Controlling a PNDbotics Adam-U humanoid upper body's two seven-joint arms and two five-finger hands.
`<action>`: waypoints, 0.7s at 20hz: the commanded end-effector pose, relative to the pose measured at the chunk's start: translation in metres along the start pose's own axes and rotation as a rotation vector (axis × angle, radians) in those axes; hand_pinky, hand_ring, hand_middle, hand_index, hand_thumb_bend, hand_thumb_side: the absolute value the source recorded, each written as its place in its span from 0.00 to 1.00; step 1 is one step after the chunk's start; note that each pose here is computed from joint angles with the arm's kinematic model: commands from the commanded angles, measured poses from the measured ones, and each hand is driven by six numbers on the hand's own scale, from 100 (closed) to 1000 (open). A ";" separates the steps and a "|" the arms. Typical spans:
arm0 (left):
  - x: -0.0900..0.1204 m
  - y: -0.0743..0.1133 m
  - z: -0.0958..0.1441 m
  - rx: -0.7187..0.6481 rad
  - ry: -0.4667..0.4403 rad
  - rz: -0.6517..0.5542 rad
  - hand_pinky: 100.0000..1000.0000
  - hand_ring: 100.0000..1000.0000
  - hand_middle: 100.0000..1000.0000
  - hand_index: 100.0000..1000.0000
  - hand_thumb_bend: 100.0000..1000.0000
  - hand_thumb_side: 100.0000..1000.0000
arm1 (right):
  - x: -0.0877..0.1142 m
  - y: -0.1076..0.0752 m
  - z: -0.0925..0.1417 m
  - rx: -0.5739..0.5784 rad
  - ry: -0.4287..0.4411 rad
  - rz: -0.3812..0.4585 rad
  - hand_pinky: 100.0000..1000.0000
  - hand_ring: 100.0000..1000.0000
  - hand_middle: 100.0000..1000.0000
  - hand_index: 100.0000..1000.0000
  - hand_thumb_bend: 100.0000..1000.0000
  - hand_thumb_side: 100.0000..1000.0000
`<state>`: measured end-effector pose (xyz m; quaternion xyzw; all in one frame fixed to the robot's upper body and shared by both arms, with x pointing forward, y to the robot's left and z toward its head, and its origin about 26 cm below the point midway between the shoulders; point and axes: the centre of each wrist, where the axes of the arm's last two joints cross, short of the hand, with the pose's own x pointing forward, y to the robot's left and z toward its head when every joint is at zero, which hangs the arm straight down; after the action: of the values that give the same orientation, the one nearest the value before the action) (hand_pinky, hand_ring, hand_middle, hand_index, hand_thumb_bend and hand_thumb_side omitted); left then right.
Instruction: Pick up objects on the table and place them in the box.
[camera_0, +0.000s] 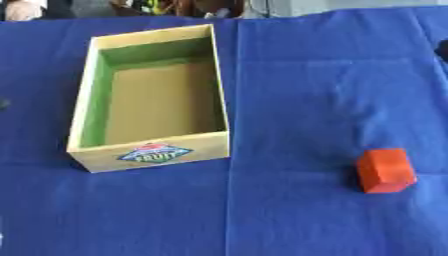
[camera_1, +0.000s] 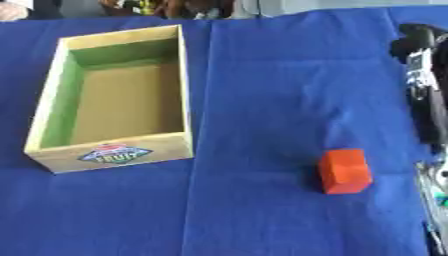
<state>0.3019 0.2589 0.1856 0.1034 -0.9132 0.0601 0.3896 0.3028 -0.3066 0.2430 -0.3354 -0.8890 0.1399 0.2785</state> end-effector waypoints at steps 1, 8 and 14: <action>0.005 0.001 -0.001 -0.008 -0.018 -0.009 0.59 0.71 0.71 0.76 0.00 0.97 | 0.013 -0.022 -0.022 0.148 -0.166 0.203 0.74 0.72 0.67 0.82 0.00 1.00; 0.005 0.002 0.000 -0.018 -0.011 -0.015 0.59 0.71 0.71 0.76 0.00 0.97 | 0.025 -0.038 -0.040 0.534 -0.291 0.510 0.78 0.77 0.74 0.85 0.00 1.00; 0.004 0.003 0.001 -0.025 -0.004 -0.022 0.59 0.71 0.72 0.76 0.00 0.97 | 0.029 -0.043 -0.044 0.752 -0.333 0.639 0.79 0.79 0.75 0.86 0.00 1.00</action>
<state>0.3004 0.2591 0.1813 0.1042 -0.9090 0.0561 0.3996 0.2943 -0.3164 0.2966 -0.4249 -0.6855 0.5573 0.1976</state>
